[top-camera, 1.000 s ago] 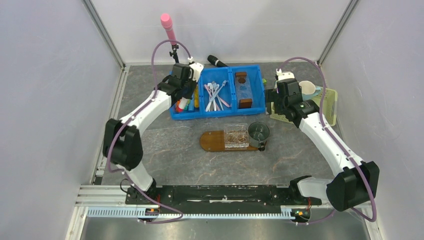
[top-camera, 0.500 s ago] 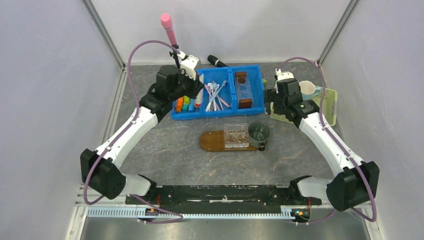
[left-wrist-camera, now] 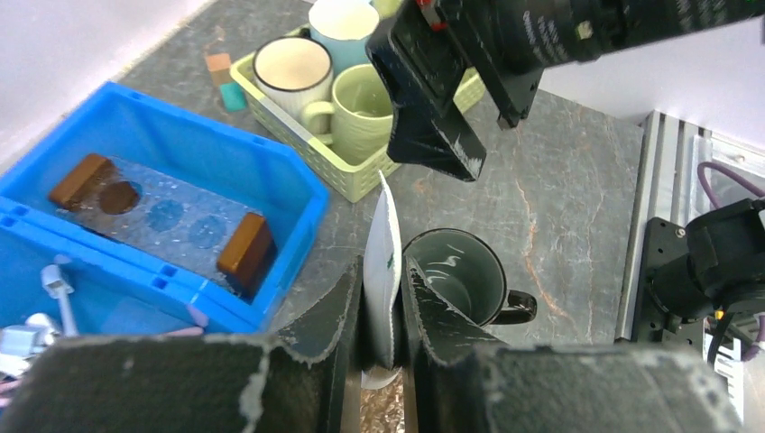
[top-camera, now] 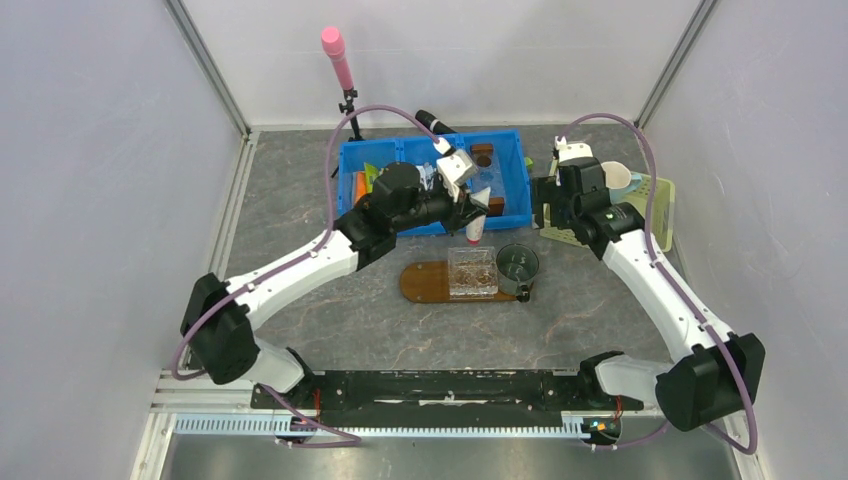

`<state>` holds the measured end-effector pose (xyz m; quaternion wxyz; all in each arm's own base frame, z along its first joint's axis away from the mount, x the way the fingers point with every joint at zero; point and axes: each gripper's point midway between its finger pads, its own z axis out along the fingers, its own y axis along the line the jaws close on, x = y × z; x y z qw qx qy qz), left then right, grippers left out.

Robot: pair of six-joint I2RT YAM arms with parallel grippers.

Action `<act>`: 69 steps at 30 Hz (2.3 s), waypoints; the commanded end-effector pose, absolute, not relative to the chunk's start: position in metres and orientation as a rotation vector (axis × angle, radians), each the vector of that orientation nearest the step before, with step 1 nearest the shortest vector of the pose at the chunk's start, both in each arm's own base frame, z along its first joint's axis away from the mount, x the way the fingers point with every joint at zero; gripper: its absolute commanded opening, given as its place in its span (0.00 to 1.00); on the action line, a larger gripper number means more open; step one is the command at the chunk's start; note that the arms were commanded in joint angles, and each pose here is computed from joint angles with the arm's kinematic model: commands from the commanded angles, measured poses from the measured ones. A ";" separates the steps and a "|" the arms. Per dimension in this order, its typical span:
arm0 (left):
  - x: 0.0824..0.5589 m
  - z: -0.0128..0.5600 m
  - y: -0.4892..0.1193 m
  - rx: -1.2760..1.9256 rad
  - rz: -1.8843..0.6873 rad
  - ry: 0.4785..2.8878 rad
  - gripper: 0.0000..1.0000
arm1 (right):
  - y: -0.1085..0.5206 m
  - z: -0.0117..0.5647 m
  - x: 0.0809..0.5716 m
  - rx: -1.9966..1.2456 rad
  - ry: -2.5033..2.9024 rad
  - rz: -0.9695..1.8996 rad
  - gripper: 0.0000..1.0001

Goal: Prepare toiletry sets of a toothbrush and toothpaste on the tray

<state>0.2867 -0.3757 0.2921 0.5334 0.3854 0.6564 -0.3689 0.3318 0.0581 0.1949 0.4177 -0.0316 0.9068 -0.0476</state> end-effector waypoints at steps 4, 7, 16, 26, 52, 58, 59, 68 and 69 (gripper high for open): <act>0.283 0.298 -0.405 0.883 -0.938 1.424 0.20 | 0.046 0.210 0.323 -0.067 2.225 -0.165 0.98; 0.283 0.287 -0.405 0.891 -0.934 1.428 0.20 | 0.043 0.210 0.320 -0.059 2.224 -0.173 0.99; 0.281 0.261 -0.405 0.897 -0.928 1.439 0.20 | 0.040 0.211 0.315 -0.052 2.224 -0.187 0.98; 0.281 0.242 -0.403 0.904 -0.918 1.450 0.19 | 0.038 0.210 0.313 -0.044 2.231 -0.195 0.99; 0.257 0.259 -0.400 0.938 -0.990 1.398 0.18 | 0.041 0.204 0.309 -0.041 2.250 -0.168 0.98; 0.256 0.260 -0.400 0.947 -0.989 1.391 0.18 | 0.041 0.202 0.307 -0.038 2.255 -0.166 0.98; 0.255 0.260 -0.401 0.950 -0.995 1.390 0.18 | 0.041 0.202 0.307 -0.037 2.254 -0.165 0.98; 0.249 0.277 -0.397 0.941 -1.014 1.356 0.18 | 0.043 0.200 0.307 -0.034 2.260 -0.152 0.98; 0.248 0.278 -0.397 0.943 -1.012 1.354 0.18 | 0.043 0.200 0.307 -0.033 2.261 -0.149 0.98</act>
